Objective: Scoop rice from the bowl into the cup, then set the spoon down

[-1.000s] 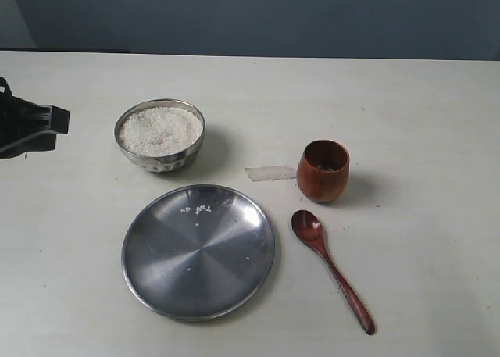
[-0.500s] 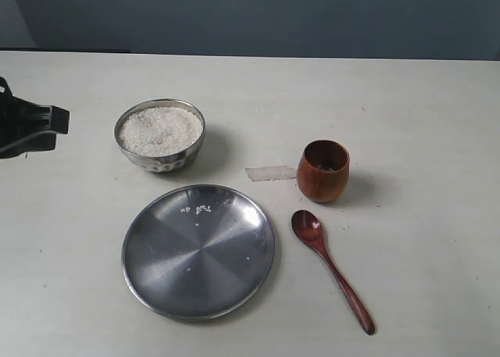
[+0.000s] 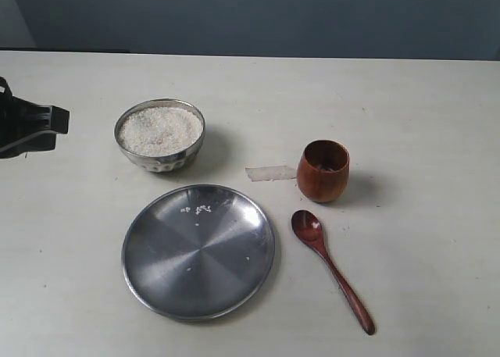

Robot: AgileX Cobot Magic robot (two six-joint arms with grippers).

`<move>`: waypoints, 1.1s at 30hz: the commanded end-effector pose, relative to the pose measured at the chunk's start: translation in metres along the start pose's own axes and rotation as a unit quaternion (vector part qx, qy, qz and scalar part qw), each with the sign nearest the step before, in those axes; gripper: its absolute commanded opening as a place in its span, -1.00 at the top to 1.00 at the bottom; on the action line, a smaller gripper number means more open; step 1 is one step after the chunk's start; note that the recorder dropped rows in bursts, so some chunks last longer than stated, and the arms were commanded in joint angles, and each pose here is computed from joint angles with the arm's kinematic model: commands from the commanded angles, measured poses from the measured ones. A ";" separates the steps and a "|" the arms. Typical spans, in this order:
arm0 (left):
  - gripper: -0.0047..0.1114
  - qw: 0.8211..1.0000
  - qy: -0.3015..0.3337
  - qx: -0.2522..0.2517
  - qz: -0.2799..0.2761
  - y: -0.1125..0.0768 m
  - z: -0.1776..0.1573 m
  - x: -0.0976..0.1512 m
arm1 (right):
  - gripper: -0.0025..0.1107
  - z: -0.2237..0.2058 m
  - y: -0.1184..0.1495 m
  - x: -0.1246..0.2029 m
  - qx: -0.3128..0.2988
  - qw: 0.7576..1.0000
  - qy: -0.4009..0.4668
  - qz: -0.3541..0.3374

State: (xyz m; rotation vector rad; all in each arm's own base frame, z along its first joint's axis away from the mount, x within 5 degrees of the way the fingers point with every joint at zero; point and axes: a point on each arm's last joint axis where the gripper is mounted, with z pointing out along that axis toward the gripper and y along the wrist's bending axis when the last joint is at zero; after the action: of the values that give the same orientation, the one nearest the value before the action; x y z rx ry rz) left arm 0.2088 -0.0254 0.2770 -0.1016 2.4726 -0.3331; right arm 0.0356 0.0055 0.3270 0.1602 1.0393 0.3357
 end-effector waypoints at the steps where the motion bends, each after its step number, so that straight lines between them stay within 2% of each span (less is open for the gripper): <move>1: 0.91 1.000 -0.007 0.001 0.002 -0.001 -0.001 -0.002 | 0.97 0.025 0.001 -0.001 0.000 0.995 0.089 -0.038; 6: 0.91 1.000 -0.007 0.001 0.002 -0.001 -0.001 -0.002 | 0.97 0.051 0.007 0.017 -0.049 0.980 0.180 -0.074; 11: 0.91 1.000 -0.007 0.001 0.002 -0.001 -0.001 -0.002 | 0.97 0.066 0.009 0.056 -0.060 0.944 0.308 -0.101; 22: 0.91 1.000 -0.007 0.001 0.002 -0.001 -0.001 -0.002 | 0.97 0.062 0.036 0.130 -0.152 0.828 0.501 -0.203; 28: 0.91 1.000 -0.007 0.001 0.002 -0.001 -0.001 -0.002 | 0.97 0.050 0.044 0.157 -0.165 0.764 0.571 -0.250; 33: 0.91 1.000 -0.007 0.001 0.002 -0.001 -0.001 -0.002 | 0.97 0.043 0.045 0.172 -0.161 0.726 0.609 -0.275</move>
State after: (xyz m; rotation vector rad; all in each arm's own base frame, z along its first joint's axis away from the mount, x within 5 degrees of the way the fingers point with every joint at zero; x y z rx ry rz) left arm 0.2088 -0.0254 0.2770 -0.0992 2.4725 -0.3323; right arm 0.1430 0.1056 0.2265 -0.7706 2.1957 0.0571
